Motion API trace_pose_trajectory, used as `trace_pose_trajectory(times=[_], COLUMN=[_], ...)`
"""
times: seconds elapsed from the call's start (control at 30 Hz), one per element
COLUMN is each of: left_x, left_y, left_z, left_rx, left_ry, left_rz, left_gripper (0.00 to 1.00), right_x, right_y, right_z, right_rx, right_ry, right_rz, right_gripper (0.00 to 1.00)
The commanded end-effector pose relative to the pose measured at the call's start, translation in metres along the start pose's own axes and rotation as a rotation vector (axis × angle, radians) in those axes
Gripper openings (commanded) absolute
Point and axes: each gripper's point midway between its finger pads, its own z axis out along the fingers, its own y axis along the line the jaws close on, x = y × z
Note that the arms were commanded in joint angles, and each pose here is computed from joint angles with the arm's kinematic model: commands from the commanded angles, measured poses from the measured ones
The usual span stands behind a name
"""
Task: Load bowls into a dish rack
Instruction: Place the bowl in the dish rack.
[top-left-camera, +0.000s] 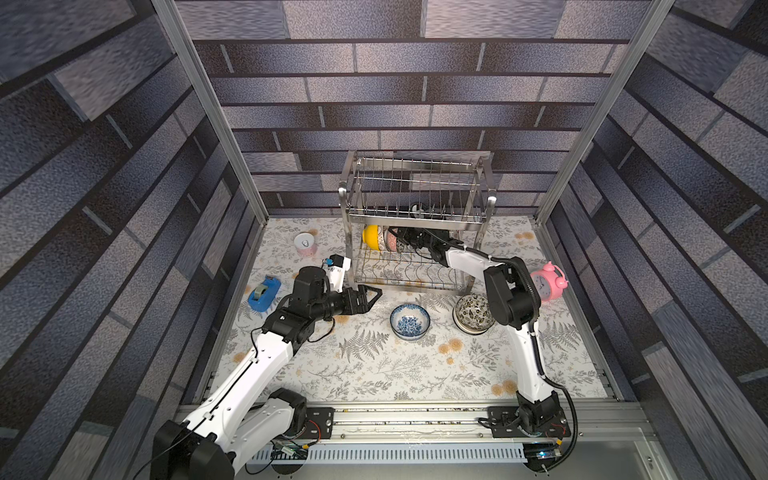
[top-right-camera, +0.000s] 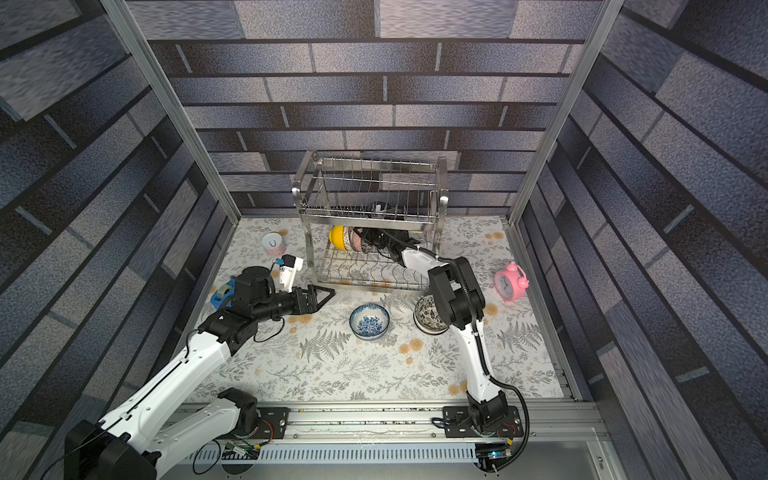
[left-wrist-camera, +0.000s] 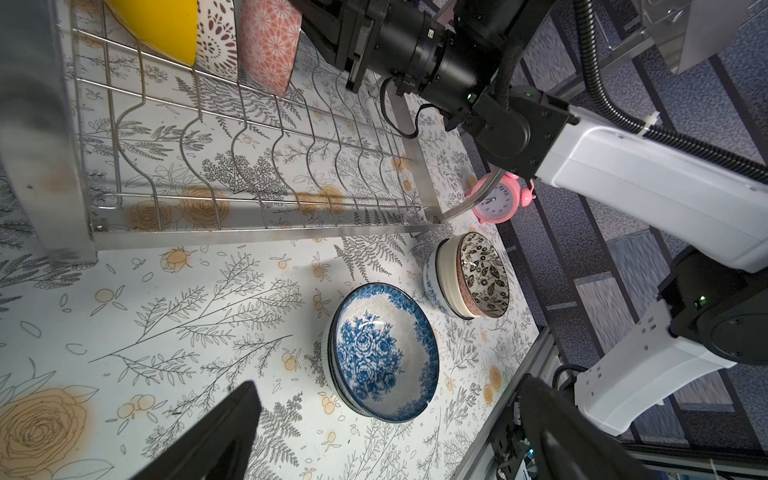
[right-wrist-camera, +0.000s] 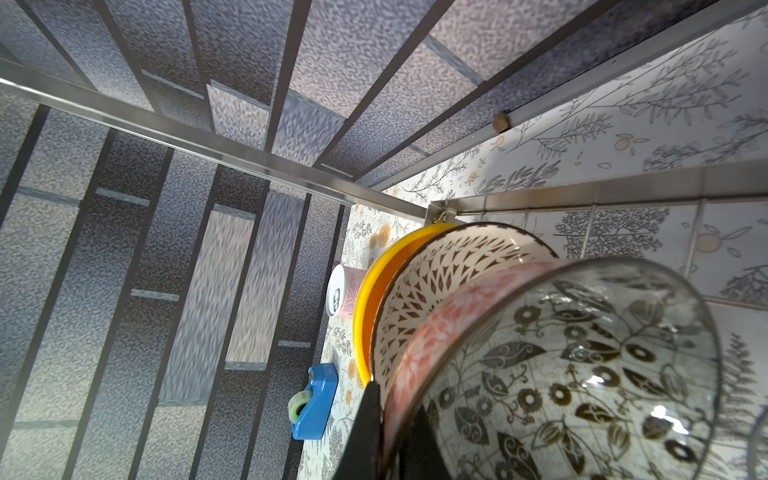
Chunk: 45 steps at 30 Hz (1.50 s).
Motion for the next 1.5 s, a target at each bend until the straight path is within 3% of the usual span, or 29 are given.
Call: trace_pose_trajectory(times=[0.0,0.9,1.47], left_x=[-0.01,-0.01,-0.01], left_y=[-0.007,-0.014,-0.016], left_z=[-0.002,0.002,0.0], left_rx=[-0.005,-0.007,-0.011], left_ry=[-0.018,-0.007,-0.011], left_rz=[0.047,0.067,0.074], left_gripper=[1.0,1.0,1.0], right_x=[-0.008,-0.009,0.001], right_y=[0.019,0.022,0.003], right_z=[-0.001,0.003,0.012], right_rx=[-0.1,-0.286,-0.296], right_ry=[0.001,0.048,0.073], right_rz=[-0.038,0.045,0.11], right_gripper=[0.0,0.0,0.0])
